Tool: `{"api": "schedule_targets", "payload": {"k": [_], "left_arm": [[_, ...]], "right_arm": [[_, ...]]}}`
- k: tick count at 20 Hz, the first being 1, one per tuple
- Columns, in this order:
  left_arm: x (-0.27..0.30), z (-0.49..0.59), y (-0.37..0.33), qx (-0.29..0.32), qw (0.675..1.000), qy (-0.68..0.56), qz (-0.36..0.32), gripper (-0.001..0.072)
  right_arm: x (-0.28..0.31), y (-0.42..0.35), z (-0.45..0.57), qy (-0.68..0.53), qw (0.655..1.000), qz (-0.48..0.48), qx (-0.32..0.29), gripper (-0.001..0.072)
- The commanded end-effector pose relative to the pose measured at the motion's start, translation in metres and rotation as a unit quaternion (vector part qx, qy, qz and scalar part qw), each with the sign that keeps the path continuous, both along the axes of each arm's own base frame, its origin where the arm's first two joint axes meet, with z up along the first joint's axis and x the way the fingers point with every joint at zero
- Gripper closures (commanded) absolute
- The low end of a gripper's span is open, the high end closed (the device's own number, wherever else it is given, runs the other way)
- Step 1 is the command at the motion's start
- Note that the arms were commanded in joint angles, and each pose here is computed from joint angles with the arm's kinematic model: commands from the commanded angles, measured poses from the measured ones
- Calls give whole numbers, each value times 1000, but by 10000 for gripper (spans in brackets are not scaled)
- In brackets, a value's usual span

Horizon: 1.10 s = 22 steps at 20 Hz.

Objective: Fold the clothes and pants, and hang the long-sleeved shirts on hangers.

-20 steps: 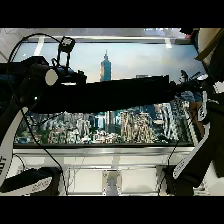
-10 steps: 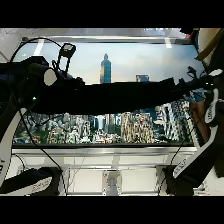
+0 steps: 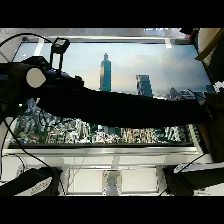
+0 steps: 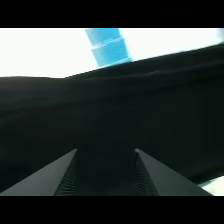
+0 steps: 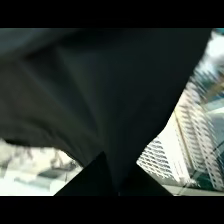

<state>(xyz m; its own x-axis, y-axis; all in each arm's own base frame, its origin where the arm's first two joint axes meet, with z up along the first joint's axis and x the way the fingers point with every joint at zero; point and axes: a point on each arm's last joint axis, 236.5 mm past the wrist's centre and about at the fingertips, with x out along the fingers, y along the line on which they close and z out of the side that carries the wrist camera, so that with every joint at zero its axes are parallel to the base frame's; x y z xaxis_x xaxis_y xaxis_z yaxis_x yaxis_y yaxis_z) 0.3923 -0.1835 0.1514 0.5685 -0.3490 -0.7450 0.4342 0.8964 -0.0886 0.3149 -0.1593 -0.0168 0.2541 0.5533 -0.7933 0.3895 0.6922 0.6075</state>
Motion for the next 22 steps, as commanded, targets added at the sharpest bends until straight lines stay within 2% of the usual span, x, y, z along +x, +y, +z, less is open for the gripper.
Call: {"api": "schedule_targets", "payload": {"k": [1,3,5,10,11,12,13,15,16,17,18,22], "left_arm": [[4,-1,-65,-81,996,-6,-44,295],[9,-20,-118,-124,990,-1,-73,295],[7,-41,-155,-138,986,7,-96,296],[20,-44,-163,-147,985,-15,-88,309],[22,-48,-161,-139,986,-15,-92,372],[22,-55,-162,-130,987,-13,-98,397],[21,-66,-165,-125,987,-1,-102,475],[19,-87,-184,-125,985,26,-112,490],[14,-95,-201,-125,983,39,-132,552],[7,-103,-220,-122,978,49,-161,664],[-2,-110,-243,-124,972,59,-190,692],[-29,-146,-315,-134,956,99,-241,692]], "right_arm": [[-18,1,15,-27,999,-35,-22,705],[-15,14,13,-30,999,-25,-30,704],[-20,27,-4,-14,999,-23,-23,704],[-53,13,-60,41,996,-52,-66,705],[-52,8,-58,36,995,-63,-65,704],[-46,5,-48,22,995,-75,-55,705],[-37,5,-35,2,996,-79,-47,705],[-11,3,4,-53,994,-75,-59,705],[4,7,25,-82,992,-64,-69,705],[18,17,49,-111,990,-42,-76,705],[29,31,67,-129,988,-15,-85,705],[72,109,124,-187,973,88,-106,705]]}}
